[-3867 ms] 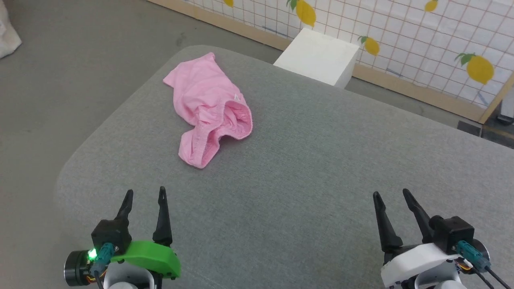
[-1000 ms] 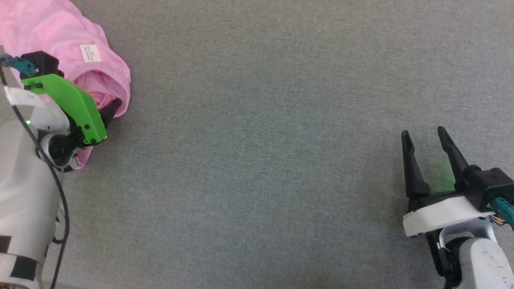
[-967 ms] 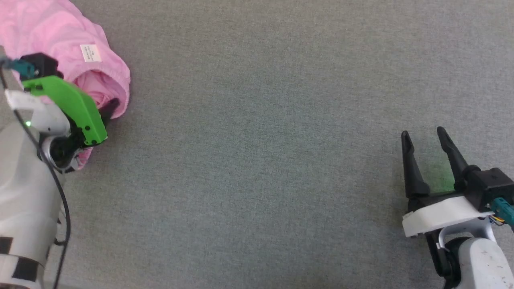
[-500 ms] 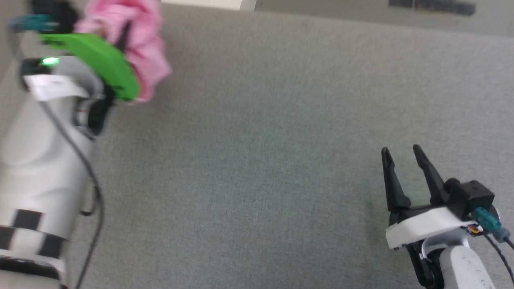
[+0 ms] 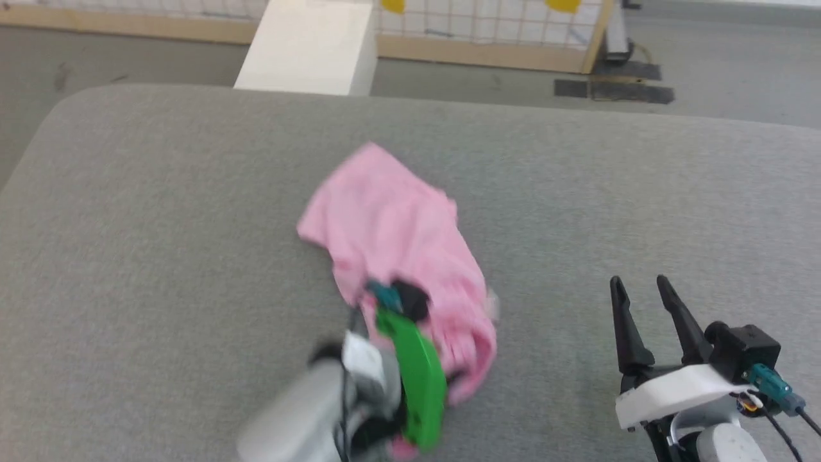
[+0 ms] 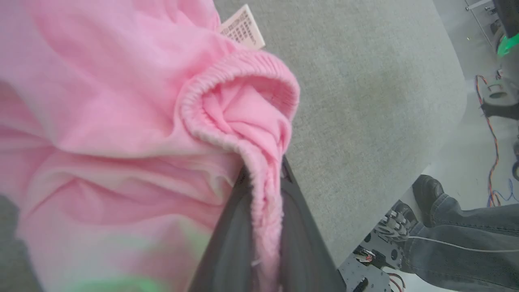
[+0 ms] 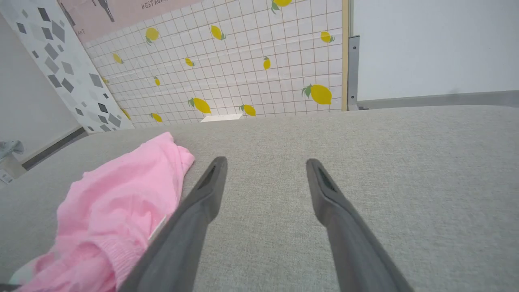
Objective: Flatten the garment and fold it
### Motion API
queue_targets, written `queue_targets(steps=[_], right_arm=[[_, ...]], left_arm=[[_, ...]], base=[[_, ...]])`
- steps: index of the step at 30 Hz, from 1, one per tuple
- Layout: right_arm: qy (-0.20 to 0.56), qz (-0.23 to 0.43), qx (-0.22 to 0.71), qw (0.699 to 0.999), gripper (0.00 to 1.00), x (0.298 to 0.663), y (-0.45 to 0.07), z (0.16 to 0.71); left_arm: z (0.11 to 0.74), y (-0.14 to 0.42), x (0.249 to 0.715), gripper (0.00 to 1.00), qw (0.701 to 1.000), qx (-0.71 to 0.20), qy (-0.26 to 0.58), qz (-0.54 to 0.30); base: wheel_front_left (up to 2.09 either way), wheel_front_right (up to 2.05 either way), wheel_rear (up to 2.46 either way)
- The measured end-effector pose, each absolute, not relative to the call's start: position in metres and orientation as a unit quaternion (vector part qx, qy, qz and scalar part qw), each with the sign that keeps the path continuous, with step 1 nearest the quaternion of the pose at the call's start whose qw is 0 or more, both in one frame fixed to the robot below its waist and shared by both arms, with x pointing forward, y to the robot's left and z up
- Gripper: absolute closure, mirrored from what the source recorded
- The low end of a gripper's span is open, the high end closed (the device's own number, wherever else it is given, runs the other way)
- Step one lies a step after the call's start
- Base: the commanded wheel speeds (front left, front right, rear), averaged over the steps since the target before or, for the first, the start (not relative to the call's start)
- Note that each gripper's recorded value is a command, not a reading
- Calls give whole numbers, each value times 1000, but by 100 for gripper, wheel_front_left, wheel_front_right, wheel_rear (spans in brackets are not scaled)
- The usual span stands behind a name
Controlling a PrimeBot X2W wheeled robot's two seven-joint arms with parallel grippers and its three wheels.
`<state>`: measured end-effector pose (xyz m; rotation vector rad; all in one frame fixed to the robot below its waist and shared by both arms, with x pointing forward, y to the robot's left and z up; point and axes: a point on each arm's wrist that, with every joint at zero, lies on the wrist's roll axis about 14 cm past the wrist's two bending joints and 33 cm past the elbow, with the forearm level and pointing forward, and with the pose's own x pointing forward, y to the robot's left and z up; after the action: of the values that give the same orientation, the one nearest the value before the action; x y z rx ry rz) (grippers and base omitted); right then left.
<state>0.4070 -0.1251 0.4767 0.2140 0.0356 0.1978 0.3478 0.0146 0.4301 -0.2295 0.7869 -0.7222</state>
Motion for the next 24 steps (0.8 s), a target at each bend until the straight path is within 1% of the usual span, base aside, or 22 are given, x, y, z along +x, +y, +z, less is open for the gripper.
queue_targets(steps=[1, 2, 3, 6, 7, 11, 14, 16, 17, 19, 22, 23, 24], right_arm=[[17, 94, 108, 990, 0, 404, -128, 477], [17, 91, 108, 990, 0, 402, -130, 476], [18, 88, 108, 990, 0, 401, -132, 476], [13, 79, 111, 991, 0, 397, -138, 478], [12, 79, 111, 991, 0, 396, -139, 479], [14, 79, 111, 991, 0, 395, -138, 478], [15, 86, 111, 990, 0, 394, -133, 478], [13, 92, 111, 990, 0, 394, -130, 480], [12, 94, 111, 989, 0, 393, -128, 481], [9, 100, 111, 989, 0, 393, -125, 484], [10, 107, 112, 988, 0, 391, -121, 488], [9, 108, 111, 988, 0, 391, -120, 490], [11, 110, 110, 988, 0, 390, -119, 491]], left_arm=[[422, 8, 335, 100, 842, -117, 395, -347], [415, 3, 324, 78, 831, -127, 414, -349], [412, 1, 317, 0, 826, -130, 422, -350], [419, -5, 315, 0, 824, -159, 419, -347], [425, -6, 319, 0, 828, -169, 409, -344], [478, 7, 357, 0, 855, -258, 320, -316], [521, 39, 389, 0, 892, -274, 229, -278], [547, 75, 408, 0, 921, -269, 160, -234], [556, 90, 414, 0, 930, -267, 131, -214], [572, 128, 422, 0, 956, -236, 63, -161], [591, 180, 422, 0, 977, -194, -37, -82], [590, 192, 417, 0, 983, -159, -56, -66], [588, 201, 413, 0, 985, -150, -70, -51]], base=[[0, 0, 0], [0, 0, 0], [0, 0, 0], [0, 0, 0], [0, 0, 0], [0, 0, 0], [0, 0, 0], [0, 0, 0], [0, 0, 0], [0, 0, 0], [0, 0, 0], [0, 0, 0], [0, 0, 0]])
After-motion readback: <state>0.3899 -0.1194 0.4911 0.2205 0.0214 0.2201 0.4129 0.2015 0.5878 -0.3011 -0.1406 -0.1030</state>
